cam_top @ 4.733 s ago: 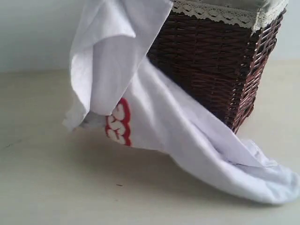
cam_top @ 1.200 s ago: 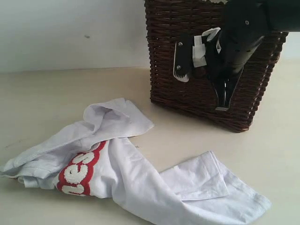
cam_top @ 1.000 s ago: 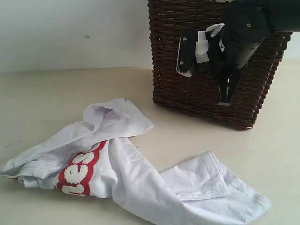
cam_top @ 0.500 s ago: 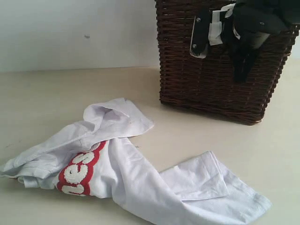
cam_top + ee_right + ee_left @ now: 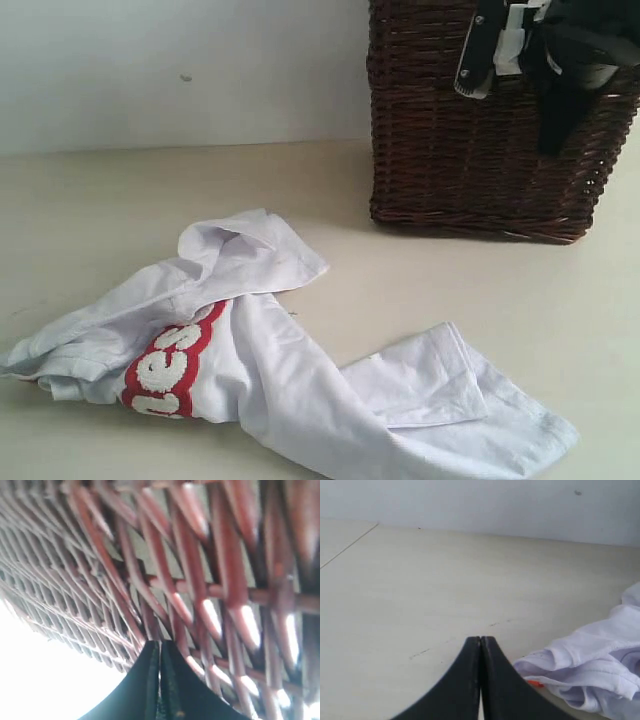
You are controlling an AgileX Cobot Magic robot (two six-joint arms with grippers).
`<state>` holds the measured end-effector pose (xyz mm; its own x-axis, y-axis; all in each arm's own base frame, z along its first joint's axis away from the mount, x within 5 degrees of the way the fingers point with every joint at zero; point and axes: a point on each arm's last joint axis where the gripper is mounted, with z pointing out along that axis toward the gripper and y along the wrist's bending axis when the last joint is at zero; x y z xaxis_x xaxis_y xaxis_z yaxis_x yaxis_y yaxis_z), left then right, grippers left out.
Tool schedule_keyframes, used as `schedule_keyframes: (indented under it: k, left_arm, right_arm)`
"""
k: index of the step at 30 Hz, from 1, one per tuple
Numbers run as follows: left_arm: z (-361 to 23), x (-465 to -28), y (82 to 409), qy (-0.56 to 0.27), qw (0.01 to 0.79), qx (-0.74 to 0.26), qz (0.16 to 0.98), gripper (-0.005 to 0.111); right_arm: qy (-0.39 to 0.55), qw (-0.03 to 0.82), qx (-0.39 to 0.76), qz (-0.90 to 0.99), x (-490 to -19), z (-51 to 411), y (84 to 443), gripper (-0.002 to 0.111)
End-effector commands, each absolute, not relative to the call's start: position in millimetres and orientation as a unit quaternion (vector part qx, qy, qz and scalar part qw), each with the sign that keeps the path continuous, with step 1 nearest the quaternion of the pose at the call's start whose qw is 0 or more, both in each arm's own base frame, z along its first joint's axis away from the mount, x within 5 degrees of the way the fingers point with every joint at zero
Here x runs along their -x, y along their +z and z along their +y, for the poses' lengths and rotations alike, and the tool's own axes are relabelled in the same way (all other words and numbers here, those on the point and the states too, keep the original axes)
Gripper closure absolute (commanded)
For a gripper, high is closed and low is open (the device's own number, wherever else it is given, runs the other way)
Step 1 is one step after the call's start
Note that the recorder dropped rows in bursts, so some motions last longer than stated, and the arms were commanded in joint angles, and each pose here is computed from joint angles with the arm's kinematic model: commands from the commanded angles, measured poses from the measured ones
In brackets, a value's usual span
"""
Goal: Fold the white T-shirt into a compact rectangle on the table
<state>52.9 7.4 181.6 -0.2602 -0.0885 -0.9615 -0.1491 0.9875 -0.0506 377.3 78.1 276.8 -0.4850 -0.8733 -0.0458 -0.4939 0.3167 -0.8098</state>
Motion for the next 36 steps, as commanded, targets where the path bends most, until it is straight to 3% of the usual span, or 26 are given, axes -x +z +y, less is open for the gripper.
schedule_keyframes:
  k: [1,6,11,15,19,22,27,32,36]
  left_arm:
    - [7.7,-52.8,181.6,0.026,0.608,0.077,0.790,0.107]
    - [7.7,-52.8,181.6,0.026,0.608,0.077,0.790,0.107]
    - [7.7,-52.8,181.6,0.026,0.608,0.077,0.790,0.107]
    - [7.7,-52.8,181.6,0.026,0.608,0.077,0.790,0.107]
    - [7.7,-52.8,181.6,0.026,0.608,0.077,0.790,0.107]
    - [7.7,-52.8,181.6,0.026,0.608,0.077,0.790,0.107]
    - [7.7,-52.8,181.6,0.026,0.608,0.077,0.790,0.107]
    - [7.7,-52.8,181.6,0.026,0.608,0.077,0.790,0.107]
    - [7.7,-52.8,181.6,0.026,0.608,0.077,0.790,0.107]
  right_arm:
    - [-0.374,0.287,0.429,0.771,-386.1,64.3,280.1,0.106]
    - [-0.340,0.310,0.392,0.797,-381.9,64.1,285.4,0.106]
    - [-0.228,0.328,0.373,0.837,-355.2,72.2,308.5,0.106]
    - [-0.117,0.309,0.440,0.835,-321.1,84.3,328.1,0.106]
    - [0.013,0.235,0.594,0.769,-276.4,98.7,334.0,0.104]
    - [0.088,0.181,0.701,0.684,-252.3,104.5,313.5,0.091]
    - [0.114,0.114,0.786,0.597,-229.5,96.9,234.9,0.060]
    - [0.092,0.193,0.812,0.544,-226.4,102.1,171.9,0.057]
    - [0.112,0.173,0.797,0.567,-233.5,104.5,147.9,0.057]
